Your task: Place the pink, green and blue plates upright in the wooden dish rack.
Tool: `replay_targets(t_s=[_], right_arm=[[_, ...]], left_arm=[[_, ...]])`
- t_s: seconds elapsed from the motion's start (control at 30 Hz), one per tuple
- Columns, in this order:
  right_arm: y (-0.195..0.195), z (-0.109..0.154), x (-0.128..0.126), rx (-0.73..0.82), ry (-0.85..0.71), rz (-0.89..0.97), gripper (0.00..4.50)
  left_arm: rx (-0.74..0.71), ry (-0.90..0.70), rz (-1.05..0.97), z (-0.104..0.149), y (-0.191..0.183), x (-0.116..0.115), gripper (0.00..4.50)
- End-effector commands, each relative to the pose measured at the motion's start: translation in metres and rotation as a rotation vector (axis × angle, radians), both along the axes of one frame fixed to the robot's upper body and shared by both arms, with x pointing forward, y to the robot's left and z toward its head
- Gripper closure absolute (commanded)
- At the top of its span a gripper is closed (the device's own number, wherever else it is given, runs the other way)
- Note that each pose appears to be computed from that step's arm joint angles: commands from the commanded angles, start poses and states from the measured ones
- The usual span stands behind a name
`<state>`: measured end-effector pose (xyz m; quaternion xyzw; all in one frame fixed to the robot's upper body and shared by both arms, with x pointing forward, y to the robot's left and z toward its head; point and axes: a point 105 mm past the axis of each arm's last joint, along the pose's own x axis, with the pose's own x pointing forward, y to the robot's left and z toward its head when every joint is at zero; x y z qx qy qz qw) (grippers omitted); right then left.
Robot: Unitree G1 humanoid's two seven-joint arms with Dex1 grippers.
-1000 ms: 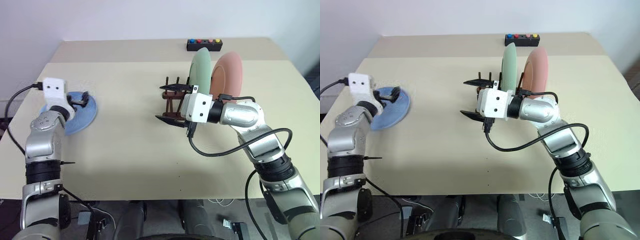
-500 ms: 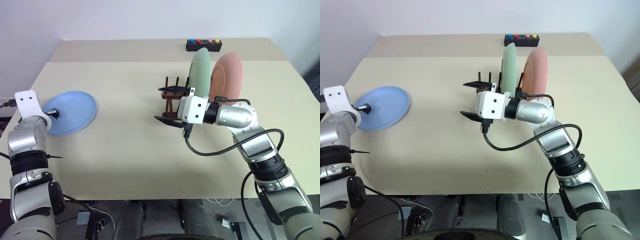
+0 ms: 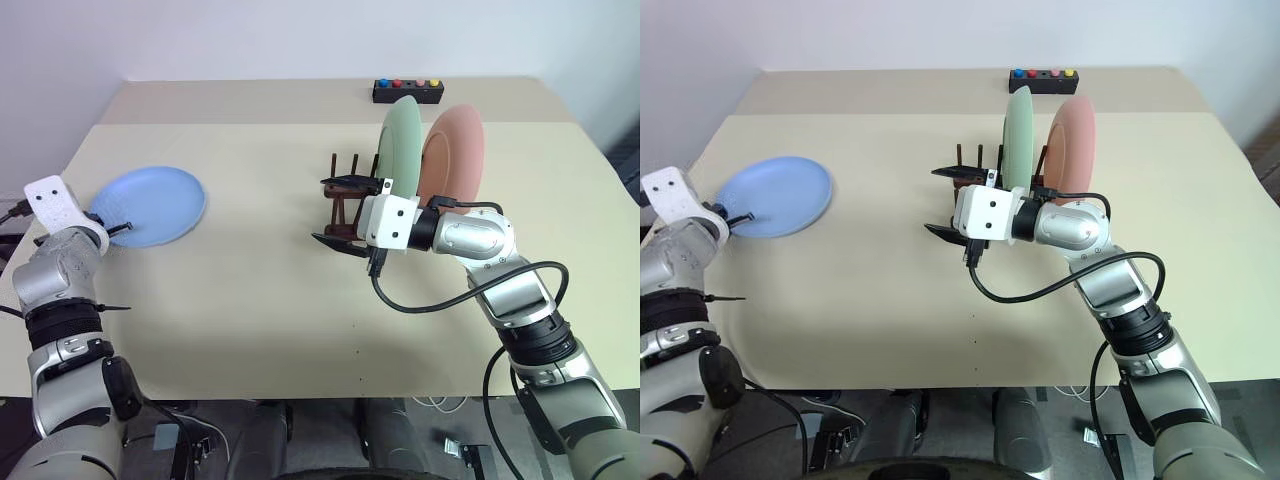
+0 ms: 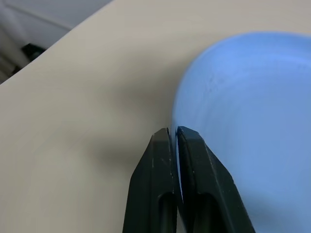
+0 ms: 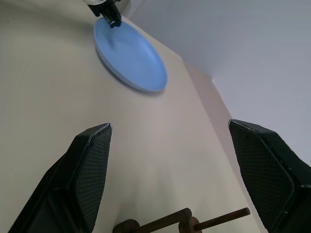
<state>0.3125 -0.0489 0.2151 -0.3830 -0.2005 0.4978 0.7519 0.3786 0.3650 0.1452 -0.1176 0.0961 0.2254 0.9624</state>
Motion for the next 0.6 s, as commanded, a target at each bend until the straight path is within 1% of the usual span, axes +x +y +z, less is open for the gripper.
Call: replay_targets(t_s=[0.03,0.13,0.27,0.37,0.47,0.6], right_arm=[[-0.004,0.011,0.001,0.031,-0.043,-0.014,0.58],[-0.004,0.013,0.003,0.034,-0.056,-0.021,0.58],[-0.004,0.016,0.007,0.026,-0.101,-0.041,0.58],[-0.003,0.018,0.009,0.025,-0.128,-0.049,0.58],[-0.001,0.027,0.014,0.021,-0.213,-0.081,0.58],[-0.001,0.041,0.022,0.031,-0.319,-0.133,0.58]], left_arm=[[0.008,-0.252,-0.047,0.049,-0.018,0.008,4.45],[0.006,-0.371,-0.083,0.071,-0.036,0.011,4.45],[0.059,-0.624,-0.197,0.123,-0.085,0.010,4.45],[0.090,-0.718,-0.262,0.143,-0.115,0.007,4.45],[0.100,-0.794,-0.337,0.164,-0.154,0.004,4.45],[0.102,-0.863,-0.401,0.181,-0.182,-0.003,4.45]])
